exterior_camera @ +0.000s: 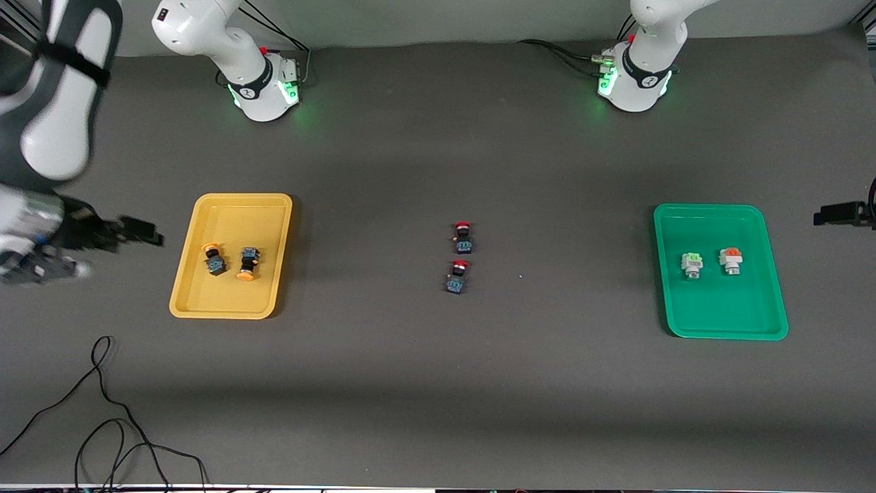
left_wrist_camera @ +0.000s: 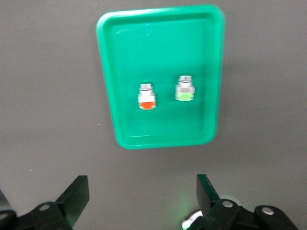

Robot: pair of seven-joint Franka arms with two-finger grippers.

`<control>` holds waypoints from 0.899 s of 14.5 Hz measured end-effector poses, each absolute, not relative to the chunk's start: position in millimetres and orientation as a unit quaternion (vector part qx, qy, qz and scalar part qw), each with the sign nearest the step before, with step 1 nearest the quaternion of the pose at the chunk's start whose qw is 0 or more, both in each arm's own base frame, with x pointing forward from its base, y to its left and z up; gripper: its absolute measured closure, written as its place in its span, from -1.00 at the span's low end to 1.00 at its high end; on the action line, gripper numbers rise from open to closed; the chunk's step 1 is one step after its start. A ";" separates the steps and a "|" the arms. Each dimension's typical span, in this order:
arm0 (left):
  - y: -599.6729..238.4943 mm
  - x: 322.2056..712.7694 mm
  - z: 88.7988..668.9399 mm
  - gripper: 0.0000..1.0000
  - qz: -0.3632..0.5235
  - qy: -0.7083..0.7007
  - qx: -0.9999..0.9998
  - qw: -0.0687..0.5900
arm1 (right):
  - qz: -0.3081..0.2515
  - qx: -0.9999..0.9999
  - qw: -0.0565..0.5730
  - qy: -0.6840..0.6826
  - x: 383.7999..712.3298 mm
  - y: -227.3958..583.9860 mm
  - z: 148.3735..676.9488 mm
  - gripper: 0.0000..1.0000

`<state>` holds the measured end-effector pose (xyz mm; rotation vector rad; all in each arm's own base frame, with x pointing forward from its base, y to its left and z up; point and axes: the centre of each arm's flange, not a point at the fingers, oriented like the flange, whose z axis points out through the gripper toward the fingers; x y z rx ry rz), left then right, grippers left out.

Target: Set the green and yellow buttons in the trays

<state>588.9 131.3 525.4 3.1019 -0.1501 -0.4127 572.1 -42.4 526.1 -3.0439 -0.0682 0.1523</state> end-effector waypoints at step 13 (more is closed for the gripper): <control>-36.0 552.3 587.3 -1.00 -0.084 -0.080 0.993 -0.012 | 0.051 -0.994 -0.003 0.100 559.3 -8.1 625.9 -1.00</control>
